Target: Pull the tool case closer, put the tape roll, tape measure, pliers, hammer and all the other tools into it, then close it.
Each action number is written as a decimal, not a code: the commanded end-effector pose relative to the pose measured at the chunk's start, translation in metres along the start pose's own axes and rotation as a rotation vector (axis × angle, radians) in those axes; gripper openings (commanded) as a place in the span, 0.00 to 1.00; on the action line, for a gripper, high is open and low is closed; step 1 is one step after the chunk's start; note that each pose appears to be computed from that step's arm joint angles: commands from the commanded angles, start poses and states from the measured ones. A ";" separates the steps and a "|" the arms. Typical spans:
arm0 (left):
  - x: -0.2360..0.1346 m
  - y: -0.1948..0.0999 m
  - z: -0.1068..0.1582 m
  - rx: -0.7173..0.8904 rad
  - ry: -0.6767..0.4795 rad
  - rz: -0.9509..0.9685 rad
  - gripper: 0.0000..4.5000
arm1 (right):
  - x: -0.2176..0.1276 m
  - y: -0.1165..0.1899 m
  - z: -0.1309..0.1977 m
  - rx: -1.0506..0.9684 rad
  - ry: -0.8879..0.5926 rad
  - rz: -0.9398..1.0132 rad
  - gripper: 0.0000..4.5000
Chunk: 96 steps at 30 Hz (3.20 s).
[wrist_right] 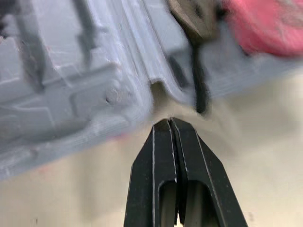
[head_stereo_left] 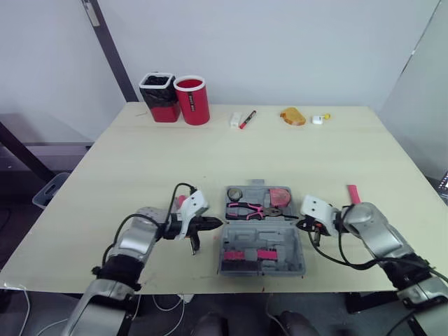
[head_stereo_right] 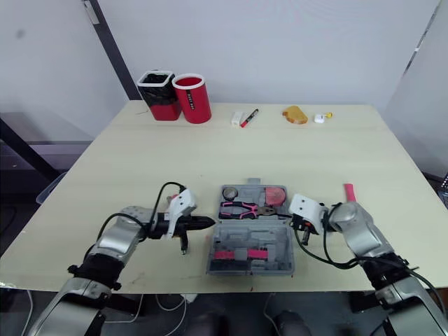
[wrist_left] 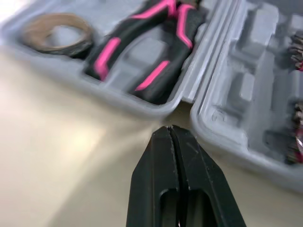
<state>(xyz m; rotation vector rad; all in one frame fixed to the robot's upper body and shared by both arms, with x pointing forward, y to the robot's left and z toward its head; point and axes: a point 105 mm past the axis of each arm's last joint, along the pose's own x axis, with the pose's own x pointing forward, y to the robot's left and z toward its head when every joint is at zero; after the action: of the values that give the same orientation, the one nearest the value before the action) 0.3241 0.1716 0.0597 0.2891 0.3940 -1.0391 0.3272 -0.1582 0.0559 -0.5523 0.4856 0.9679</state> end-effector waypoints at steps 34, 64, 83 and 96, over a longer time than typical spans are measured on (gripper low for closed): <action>-0.117 0.006 -0.018 -0.412 -0.100 0.774 0.98 | -0.121 0.068 0.049 0.027 -0.530 -0.064 0.99; -0.062 0.041 -0.022 -0.521 0.069 0.934 0.98 | -0.099 0.070 0.112 -0.084 -0.619 0.076 0.99; -0.046 0.047 -0.026 -0.535 0.091 0.927 0.66 | -0.097 0.068 0.109 -0.075 -0.606 0.066 1.00; -0.034 0.047 -0.028 -0.540 0.112 0.906 0.66 | -0.097 0.068 0.108 -0.075 -0.602 0.057 1.00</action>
<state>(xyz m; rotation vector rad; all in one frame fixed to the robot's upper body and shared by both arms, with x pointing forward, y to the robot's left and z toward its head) 0.3440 0.2327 0.0530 0.0072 0.5469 -0.0111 0.2392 -0.1200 0.1734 -0.2567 -0.0327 1.1547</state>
